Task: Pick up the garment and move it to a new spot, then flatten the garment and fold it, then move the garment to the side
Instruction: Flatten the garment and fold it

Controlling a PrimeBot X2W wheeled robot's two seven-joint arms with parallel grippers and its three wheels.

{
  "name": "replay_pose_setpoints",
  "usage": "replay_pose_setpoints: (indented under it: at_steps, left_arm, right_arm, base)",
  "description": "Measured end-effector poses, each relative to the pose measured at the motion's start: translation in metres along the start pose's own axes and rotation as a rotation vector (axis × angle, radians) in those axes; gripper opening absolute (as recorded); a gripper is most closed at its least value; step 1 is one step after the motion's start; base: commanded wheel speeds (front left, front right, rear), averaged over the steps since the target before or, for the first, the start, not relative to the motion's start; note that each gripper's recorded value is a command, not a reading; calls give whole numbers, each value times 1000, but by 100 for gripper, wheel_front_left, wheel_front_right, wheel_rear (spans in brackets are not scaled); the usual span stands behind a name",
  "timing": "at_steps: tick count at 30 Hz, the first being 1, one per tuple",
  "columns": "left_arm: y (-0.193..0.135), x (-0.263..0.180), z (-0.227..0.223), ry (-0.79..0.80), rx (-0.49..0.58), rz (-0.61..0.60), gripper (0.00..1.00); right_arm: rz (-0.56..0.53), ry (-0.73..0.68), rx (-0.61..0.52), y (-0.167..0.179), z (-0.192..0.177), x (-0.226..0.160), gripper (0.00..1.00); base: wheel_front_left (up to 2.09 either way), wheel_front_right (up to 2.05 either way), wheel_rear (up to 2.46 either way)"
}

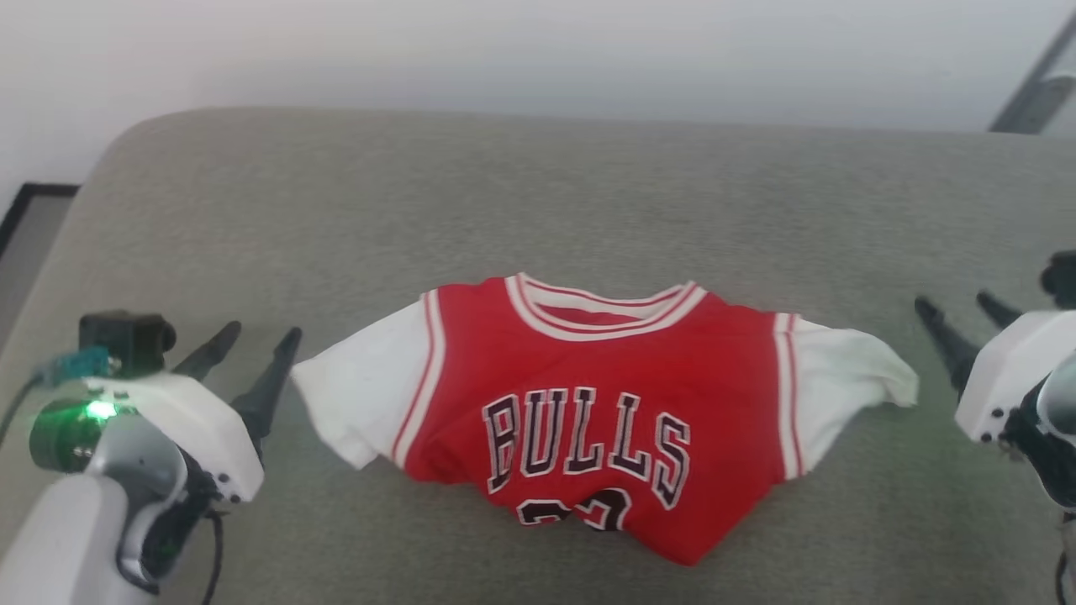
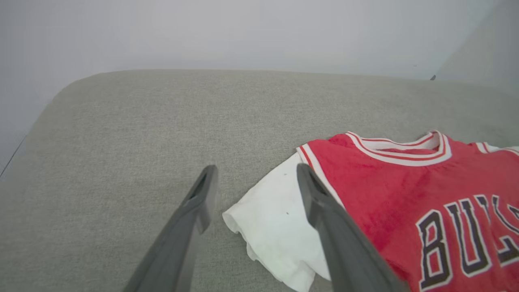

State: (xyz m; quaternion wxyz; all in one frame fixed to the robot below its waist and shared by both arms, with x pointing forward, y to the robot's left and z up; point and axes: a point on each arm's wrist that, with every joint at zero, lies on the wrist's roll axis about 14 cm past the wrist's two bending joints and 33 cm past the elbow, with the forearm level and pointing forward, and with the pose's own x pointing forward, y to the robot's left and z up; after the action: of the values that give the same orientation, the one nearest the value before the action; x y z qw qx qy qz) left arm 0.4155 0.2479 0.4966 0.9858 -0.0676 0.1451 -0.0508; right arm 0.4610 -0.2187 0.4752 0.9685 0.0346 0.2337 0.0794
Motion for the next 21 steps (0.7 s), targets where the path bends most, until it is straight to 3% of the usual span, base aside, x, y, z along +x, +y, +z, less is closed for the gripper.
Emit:
replay_pose_setpoints:
  at_steps: [12, 16, 21]
  left_arm:
    - [-11, 41, -60, 503, 46, -34, 100]
    - [-3, 48, -99, 722, 39, 20, 100]
    - [0, 66, -109, 796, 47, 45, 100]
  right_arm:
    - [-146, -362, 52, -26, 51, -45, 100]
    - [-211, -405, 92, -37, 42, -52, 100]
    - [-238, -373, 160, -39, 18, -48, 100]
  base:
    - [0, 0, 0]
    - [0, 0, 0]
    - [0, 0, 0]
